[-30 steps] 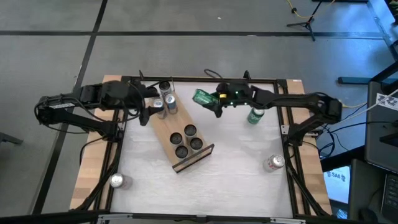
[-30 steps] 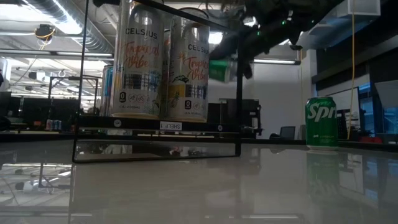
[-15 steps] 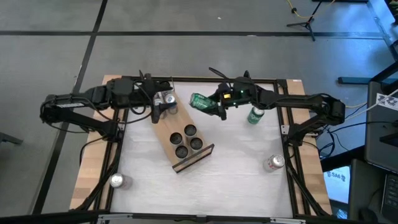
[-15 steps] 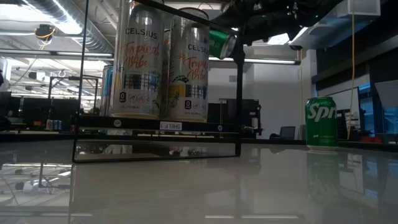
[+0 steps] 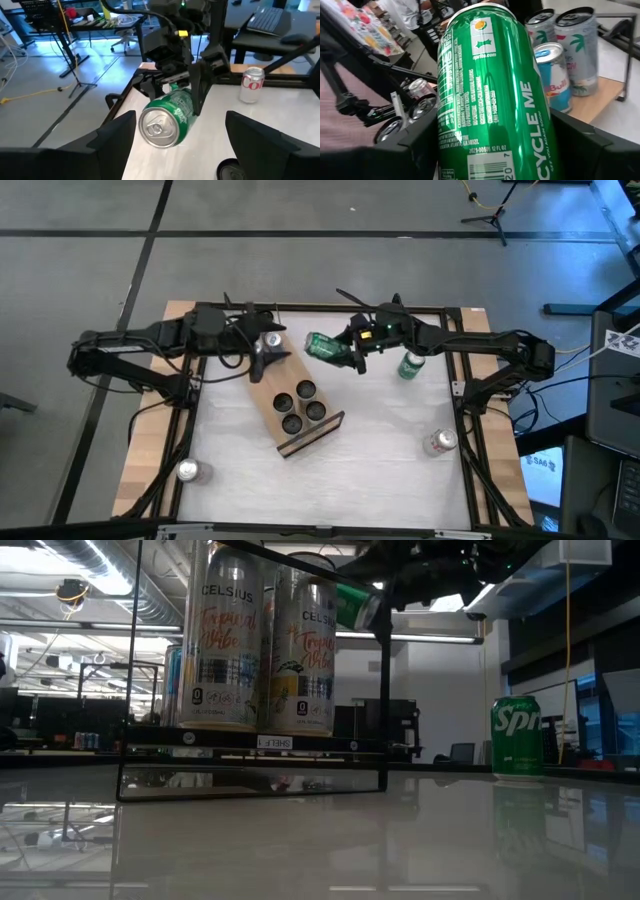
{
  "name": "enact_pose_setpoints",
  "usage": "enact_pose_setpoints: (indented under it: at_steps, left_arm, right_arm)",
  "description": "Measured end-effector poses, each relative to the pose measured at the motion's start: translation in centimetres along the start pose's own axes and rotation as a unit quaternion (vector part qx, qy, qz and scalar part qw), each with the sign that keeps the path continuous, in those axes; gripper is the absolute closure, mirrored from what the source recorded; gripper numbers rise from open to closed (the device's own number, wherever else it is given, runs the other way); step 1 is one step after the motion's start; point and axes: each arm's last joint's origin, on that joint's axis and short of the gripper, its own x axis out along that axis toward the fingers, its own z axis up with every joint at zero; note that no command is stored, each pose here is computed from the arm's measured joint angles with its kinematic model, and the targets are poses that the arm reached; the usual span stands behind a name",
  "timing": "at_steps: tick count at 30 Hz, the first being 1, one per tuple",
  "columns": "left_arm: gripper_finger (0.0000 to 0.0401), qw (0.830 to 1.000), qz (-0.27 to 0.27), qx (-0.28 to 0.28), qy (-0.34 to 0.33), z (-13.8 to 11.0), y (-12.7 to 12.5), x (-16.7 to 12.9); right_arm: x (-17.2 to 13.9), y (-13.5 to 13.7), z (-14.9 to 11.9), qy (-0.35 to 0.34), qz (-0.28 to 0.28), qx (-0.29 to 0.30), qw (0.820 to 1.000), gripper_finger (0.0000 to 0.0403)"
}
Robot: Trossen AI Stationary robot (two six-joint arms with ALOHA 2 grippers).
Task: Place canned beverage on shelf
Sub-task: Put the green soda can on the shelf
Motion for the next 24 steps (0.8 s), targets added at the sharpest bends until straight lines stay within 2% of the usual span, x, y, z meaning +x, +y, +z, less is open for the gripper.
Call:
enact_pose_setpoints:
  at_steps: [7,13,24]
  left_arm:
    - [0.0103,0.999,-0.004,0.041,0.026,-0.6,-0.5,2.0]
    - [0.0103,0.994,-0.041,0.089,0.038,-1.2,-1.2,4.3]
    - [0.0103,0.992,-0.063,0.095,0.063,-2.2,-1.8,6.5]
  right_arm:
    - [0.0,0.4,0.1,0.011,0.061,-0.006,0.998,0.0103]
    - [-0.1,0.6,0.0,0.027,0.100,-0.005,0.995,0.0102]
    - [-0.1,0.8,-0.1,0.041,0.138,-0.006,0.990,0.0102]
